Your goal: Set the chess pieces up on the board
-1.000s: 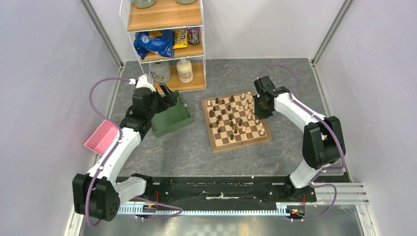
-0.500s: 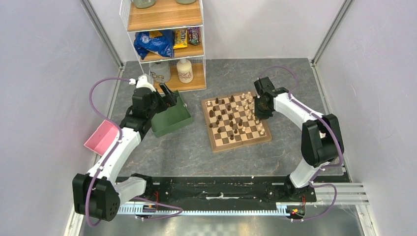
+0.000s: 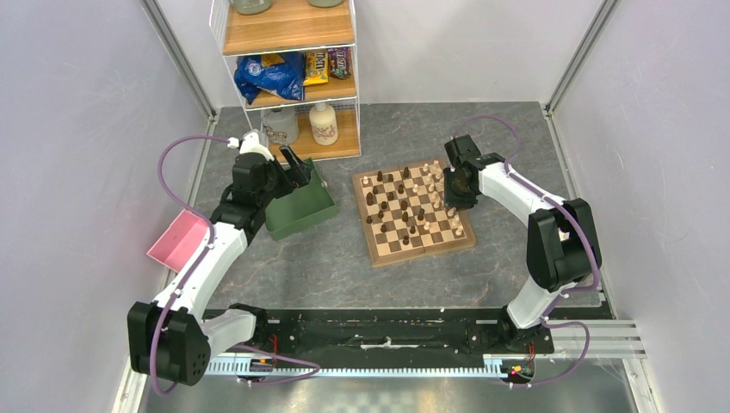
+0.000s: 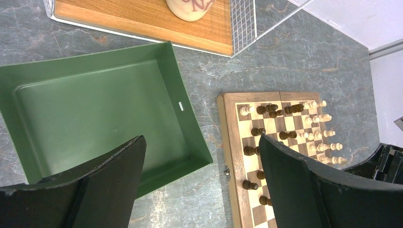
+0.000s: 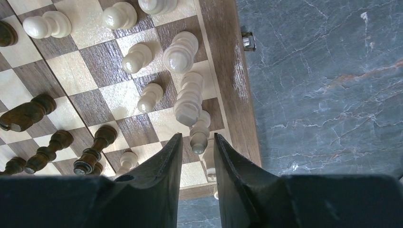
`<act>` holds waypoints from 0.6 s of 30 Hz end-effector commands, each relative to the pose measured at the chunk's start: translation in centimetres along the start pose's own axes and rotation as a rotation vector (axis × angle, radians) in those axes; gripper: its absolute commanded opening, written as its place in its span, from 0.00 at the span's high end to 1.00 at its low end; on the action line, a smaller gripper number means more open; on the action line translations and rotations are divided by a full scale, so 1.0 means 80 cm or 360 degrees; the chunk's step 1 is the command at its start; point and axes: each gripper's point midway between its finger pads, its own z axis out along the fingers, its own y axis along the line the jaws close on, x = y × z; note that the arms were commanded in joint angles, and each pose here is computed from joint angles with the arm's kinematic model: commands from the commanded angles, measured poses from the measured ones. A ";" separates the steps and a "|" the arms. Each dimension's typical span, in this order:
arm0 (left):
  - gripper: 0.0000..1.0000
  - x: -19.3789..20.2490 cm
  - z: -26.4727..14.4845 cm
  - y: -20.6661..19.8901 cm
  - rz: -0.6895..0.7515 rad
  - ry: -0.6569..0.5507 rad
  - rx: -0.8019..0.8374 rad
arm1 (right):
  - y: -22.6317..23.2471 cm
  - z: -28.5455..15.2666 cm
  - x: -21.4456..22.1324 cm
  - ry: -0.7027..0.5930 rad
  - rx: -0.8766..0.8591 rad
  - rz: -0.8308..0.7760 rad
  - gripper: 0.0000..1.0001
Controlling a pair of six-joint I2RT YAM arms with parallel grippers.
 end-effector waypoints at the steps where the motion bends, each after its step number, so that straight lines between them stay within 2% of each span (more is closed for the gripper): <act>1: 0.04 -0.011 0.001 -0.008 -0.0012 -0.0049 0.0049 | -0.004 -0.022 -0.018 -0.0095 0.0006 0.0008 0.61; 7: 0.04 -0.012 -0.001 -0.008 -0.0010 -0.0053 0.0047 | 0.003 -0.063 -0.041 -0.0217 -0.0060 0.0014 0.56; 12: 0.04 -0.011 -0.001 -0.007 -0.0015 -0.0052 0.0046 | 0.031 -0.099 -0.062 -0.0337 -0.0212 -0.0006 0.53; 18: 0.04 -0.009 0.000 -0.007 -0.0018 -0.0047 0.0052 | 0.078 -0.090 -0.072 -0.0312 -0.0288 -0.0108 0.52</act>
